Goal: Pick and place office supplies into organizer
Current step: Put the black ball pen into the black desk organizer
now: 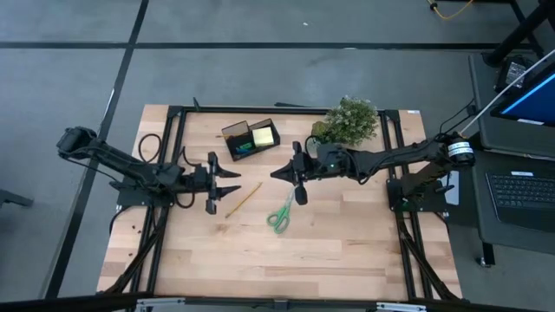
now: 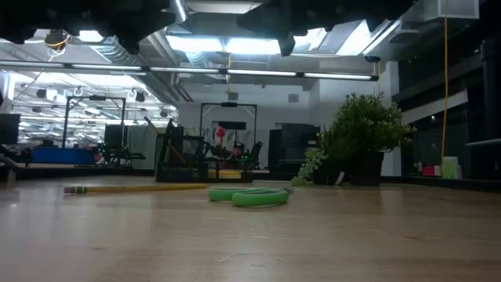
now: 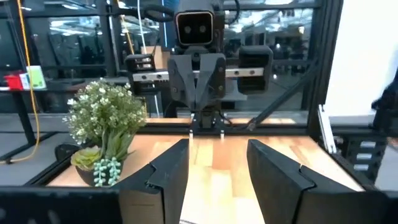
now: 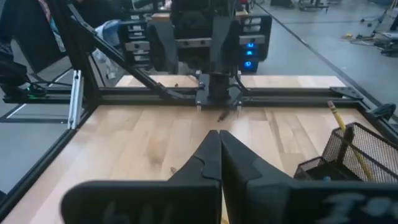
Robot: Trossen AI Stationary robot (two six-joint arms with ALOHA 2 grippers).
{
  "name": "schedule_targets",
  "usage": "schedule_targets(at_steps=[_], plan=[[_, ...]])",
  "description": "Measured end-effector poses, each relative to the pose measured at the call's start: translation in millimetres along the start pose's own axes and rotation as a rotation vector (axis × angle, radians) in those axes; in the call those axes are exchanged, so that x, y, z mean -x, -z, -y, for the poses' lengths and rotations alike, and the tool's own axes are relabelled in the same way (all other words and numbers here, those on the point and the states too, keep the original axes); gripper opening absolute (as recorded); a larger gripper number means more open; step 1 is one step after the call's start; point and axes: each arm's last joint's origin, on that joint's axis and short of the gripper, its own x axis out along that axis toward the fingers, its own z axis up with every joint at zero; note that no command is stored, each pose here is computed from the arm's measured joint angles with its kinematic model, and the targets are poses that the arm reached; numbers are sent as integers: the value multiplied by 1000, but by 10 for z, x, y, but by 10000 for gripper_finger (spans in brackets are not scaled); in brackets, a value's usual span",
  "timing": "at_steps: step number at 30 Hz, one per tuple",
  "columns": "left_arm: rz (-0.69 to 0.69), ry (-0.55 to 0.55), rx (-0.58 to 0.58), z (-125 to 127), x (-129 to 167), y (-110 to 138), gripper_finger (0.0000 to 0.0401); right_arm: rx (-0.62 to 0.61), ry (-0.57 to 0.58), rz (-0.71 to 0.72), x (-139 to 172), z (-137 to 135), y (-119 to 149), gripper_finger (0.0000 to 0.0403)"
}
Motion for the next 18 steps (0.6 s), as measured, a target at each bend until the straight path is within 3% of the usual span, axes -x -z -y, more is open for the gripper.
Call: schedule_targets(at_steps=[18], plan=[[-76, -13, 6, 52, 72, 47, 157, 22, -53, -37, -1, -28, 37, 20]])
